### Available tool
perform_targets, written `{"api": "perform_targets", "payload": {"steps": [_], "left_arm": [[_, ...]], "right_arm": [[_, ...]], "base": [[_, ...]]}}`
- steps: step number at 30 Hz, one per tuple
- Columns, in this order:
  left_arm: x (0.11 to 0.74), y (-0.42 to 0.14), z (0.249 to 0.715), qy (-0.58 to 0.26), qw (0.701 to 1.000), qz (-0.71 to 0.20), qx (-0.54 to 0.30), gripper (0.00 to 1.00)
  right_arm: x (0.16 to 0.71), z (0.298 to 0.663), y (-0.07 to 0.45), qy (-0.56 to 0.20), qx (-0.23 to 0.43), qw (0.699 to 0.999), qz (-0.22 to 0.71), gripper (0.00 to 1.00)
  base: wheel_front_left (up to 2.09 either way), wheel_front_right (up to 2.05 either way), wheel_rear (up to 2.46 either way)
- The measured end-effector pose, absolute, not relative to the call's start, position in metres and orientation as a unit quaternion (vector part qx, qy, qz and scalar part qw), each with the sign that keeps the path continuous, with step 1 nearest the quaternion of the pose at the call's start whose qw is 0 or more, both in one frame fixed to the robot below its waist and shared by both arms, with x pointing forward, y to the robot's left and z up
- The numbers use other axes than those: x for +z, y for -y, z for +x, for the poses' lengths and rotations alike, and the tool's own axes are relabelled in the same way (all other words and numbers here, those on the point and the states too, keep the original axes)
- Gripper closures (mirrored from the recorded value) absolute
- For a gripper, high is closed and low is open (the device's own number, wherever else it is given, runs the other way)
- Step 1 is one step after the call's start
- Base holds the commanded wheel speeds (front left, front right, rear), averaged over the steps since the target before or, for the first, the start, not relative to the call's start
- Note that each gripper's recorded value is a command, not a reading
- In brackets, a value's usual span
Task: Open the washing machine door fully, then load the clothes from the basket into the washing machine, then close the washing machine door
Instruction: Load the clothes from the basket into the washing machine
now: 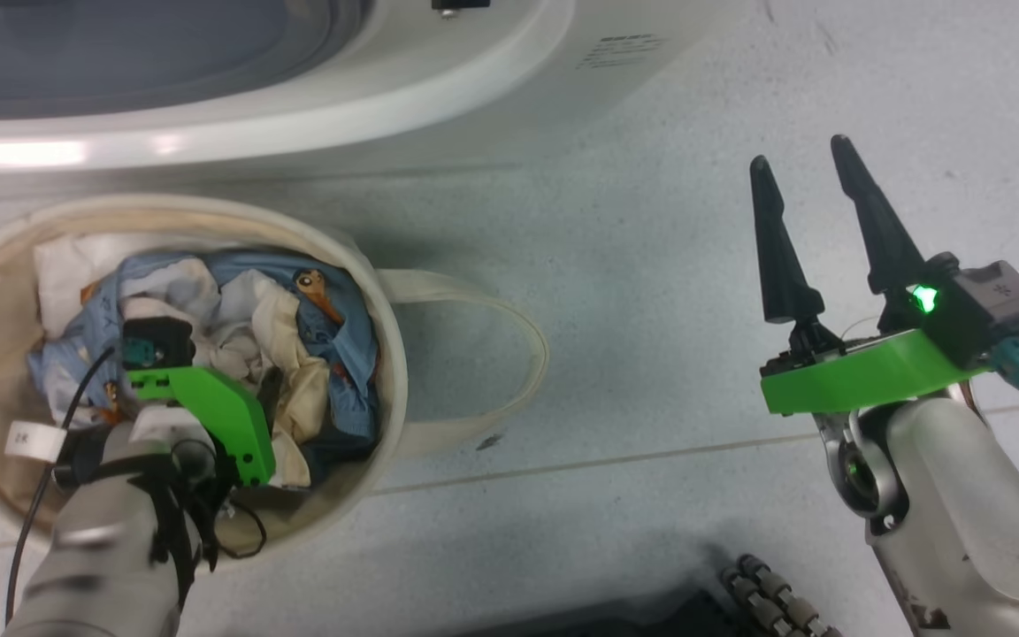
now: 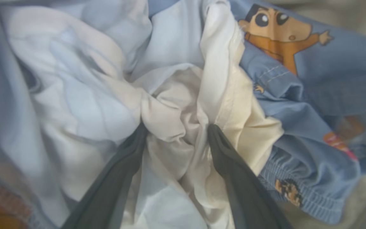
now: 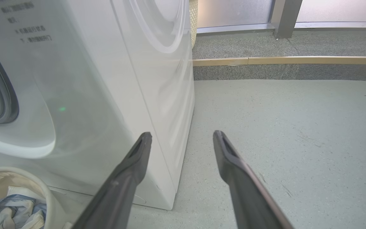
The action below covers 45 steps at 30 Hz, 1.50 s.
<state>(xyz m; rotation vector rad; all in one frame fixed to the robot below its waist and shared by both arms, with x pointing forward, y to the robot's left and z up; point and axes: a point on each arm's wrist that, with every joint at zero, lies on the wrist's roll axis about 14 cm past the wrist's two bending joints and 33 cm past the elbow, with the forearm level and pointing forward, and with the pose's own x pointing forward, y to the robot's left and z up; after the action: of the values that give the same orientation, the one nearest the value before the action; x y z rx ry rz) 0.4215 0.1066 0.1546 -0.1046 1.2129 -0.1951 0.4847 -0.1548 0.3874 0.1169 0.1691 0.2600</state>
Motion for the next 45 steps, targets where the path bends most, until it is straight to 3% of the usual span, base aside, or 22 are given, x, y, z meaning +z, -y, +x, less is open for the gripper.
{"api": "perform_targets", "payload": {"steps": [8,9,10,21,30,45], "left_arm": [[0.143,-0.115,0.416,-0.599,0.797,-0.029,-0.072,0.00],[0.144,-0.115,0.417,-0.595,0.800,-0.030,-0.072,0.10],[0.145,-0.116,0.418,-0.594,0.801,-0.030,-0.072,0.99],[0.175,-0.113,0.437,-0.541,0.836,-0.046,-0.082,1.00],[0.230,-0.115,0.447,-0.438,0.891,-0.071,-0.096,1.00],[0.357,-0.138,0.440,-0.249,0.953,-0.164,-0.060,1.00]], "right_arm": [[0.381,0.489,0.158,-0.086,0.125,0.987,0.054,0.00],[0.382,0.489,0.157,-0.084,0.125,0.987,0.056,0.00],[0.383,0.489,0.156,-0.083,0.125,0.987,0.056,0.00],[0.402,0.488,0.149,-0.065,0.135,0.987,0.061,0.00],[0.440,0.482,0.131,-0.034,0.151,0.984,0.090,0.00],[0.501,0.431,0.105,0.009,0.182,0.975,0.127,0.00]], "base": [[0.00,0.00,0.00],[0.00,0.00,0.00],[0.00,0.00,0.00],[0.00,0.00,0.00],[0.00,0.00,0.00],[0.00,0.00,0.00]]}}
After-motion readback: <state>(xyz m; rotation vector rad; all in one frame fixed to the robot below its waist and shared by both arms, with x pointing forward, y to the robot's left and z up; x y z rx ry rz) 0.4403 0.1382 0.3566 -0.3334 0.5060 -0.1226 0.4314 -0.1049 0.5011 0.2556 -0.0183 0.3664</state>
